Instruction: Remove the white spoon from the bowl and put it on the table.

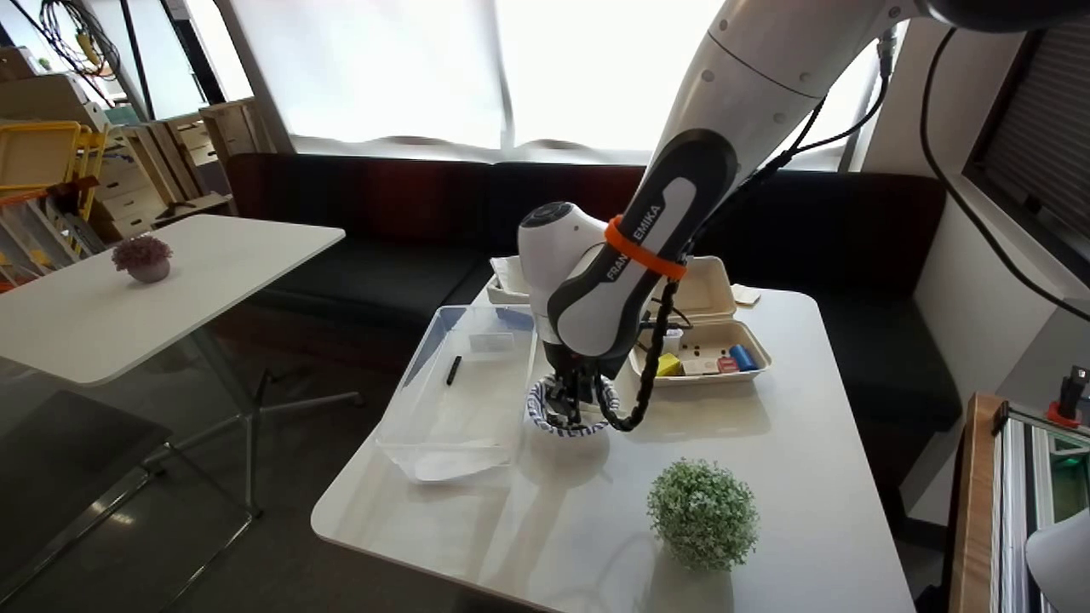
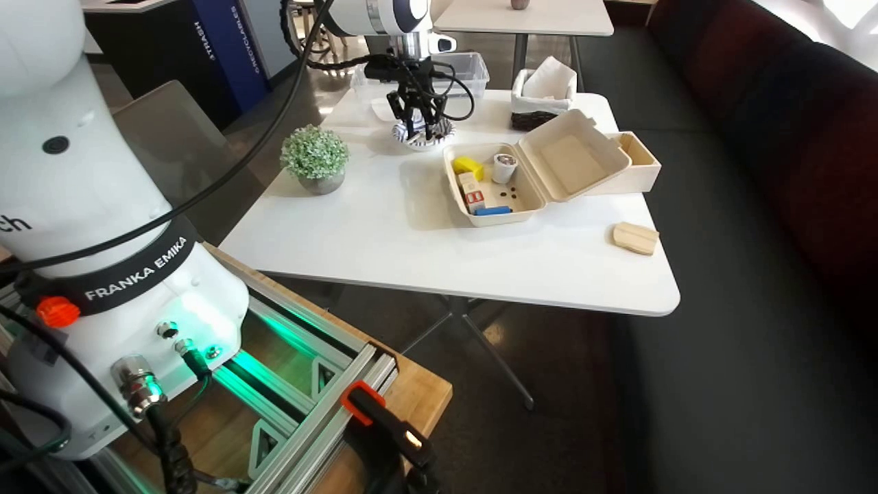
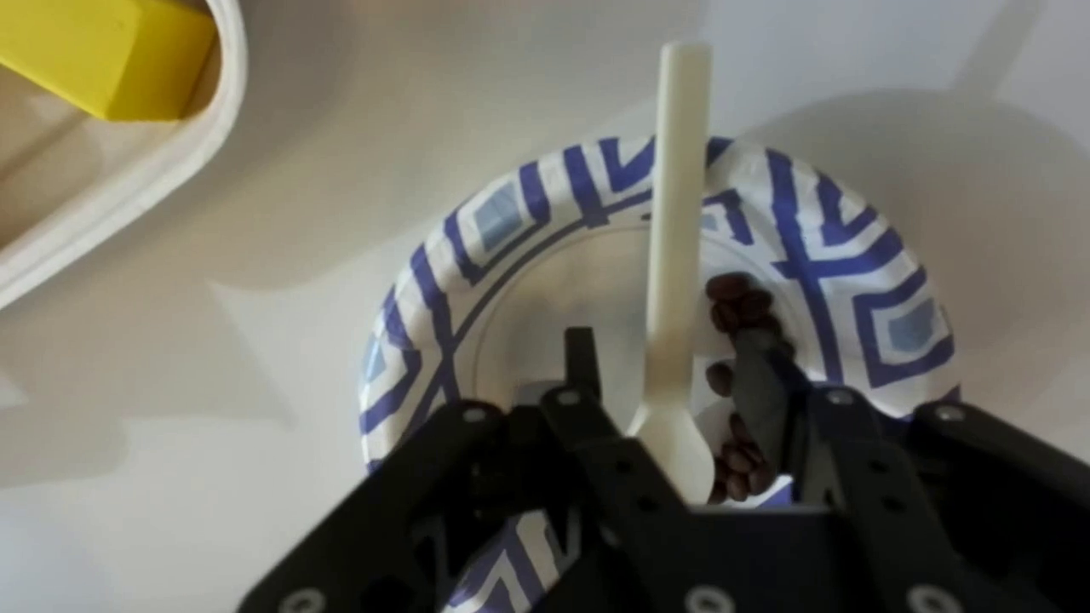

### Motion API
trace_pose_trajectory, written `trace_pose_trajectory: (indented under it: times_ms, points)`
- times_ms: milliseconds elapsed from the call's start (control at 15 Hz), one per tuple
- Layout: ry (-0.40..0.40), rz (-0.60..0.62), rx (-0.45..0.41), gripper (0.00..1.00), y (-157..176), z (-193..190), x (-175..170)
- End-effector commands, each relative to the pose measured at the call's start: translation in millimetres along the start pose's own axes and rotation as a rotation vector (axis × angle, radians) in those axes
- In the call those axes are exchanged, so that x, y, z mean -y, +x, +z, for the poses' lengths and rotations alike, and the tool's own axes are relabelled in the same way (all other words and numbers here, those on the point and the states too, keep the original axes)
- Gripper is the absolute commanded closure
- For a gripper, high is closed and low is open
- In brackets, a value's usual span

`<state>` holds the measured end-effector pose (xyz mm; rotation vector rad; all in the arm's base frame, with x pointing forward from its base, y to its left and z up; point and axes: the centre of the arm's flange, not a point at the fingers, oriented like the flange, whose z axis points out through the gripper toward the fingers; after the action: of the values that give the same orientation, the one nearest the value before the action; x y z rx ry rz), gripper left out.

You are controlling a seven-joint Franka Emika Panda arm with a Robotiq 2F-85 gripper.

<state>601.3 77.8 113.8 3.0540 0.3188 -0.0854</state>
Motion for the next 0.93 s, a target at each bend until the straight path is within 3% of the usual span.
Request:
trace_pose_trajectory:
  times_ms: [0,133,600,867]
  points:
    - [0.005,-0.016,0.001,0.84,0.1,-13.4,0.4]
    - [0.006,-0.016,0.001,1.0,-1.5,-24.7,-0.3]
    - [0.009,0.035,0.013,0.96,-8.7,-73.5,-10.0]
    - [0.143,0.193,-0.015,0.96,-18.9,-106.3,-36.1]
